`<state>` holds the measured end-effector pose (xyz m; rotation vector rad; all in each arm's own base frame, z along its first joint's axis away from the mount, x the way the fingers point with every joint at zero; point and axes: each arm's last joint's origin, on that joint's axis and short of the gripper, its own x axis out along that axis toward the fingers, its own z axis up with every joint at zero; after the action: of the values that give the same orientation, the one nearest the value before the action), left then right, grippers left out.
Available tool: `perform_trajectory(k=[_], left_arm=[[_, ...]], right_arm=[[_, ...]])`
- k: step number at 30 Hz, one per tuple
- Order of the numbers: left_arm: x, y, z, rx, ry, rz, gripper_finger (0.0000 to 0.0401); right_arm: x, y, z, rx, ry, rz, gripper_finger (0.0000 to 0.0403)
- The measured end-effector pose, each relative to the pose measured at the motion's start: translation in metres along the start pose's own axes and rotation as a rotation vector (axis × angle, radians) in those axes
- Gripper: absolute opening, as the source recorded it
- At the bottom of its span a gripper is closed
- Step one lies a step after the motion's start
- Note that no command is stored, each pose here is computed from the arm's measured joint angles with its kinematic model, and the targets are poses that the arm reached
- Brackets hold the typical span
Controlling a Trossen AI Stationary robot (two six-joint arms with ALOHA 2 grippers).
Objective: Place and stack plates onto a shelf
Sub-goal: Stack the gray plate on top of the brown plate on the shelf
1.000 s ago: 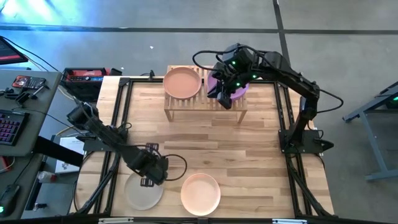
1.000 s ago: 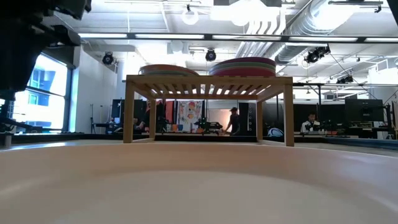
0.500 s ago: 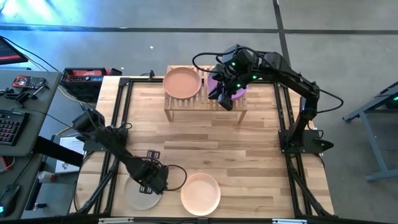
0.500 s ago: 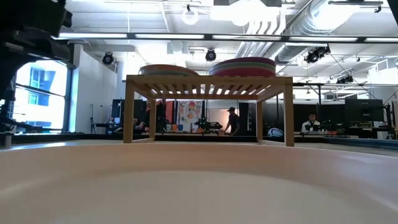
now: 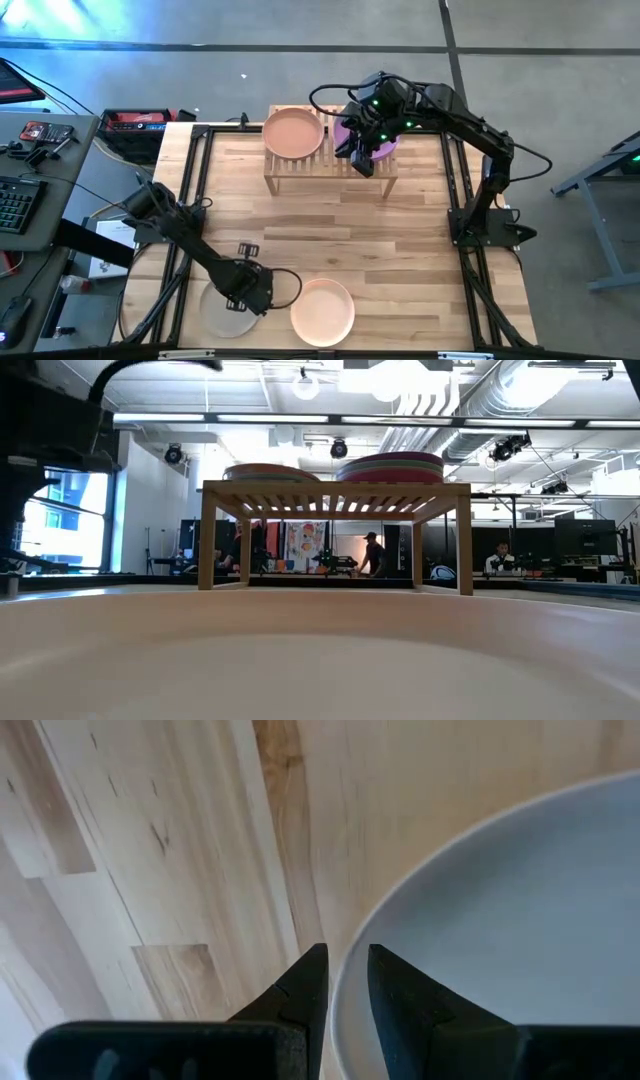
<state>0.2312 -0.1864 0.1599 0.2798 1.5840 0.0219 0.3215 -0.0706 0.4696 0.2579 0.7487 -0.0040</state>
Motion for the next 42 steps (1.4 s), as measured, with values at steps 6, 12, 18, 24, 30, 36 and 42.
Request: perform_trajectory(k=[6,12,18,24,30,36,42], left_arm=[[0.010,-0.002,0.003,0.042,0.035,-0.003,0.0065],[0.017,-0.005,0.005,0.045,0.060,-0.009,0.0065],[0.017,-0.006,0.006,0.041,0.047,-0.032,0.0058],[0.017,-0.002,0.008,0.012,0.082,-0.089,0.0011],[0.018,0.006,0.012,-0.016,0.102,-0.120,0.0005],[0.008,0.021,0.012,-0.065,0.113,-0.146,0.0002],[-0.017,0.050,0.006,-0.182,0.088,-0.160,0.0001]], right_arm=[[0.000,0.000,0.000,0.000,0.000,0.000,0.0042],[0.000,0.000,0.000,0.000,0.001,0.000,0.0042],[0.000,0.000,0.000,0.000,0.002,-0.001,0.0042],[0.000,0.000,0.000,-0.010,0.002,-0.001,0.0042],[0.000,0.000,0.000,-0.011,0.002,-0.001,0.0042],[0.000,0.000,-0.001,-0.023,0.009,-0.002,0.0042],[0.000,0.000,-0.003,-0.019,0.027,-0.006,0.0042]])
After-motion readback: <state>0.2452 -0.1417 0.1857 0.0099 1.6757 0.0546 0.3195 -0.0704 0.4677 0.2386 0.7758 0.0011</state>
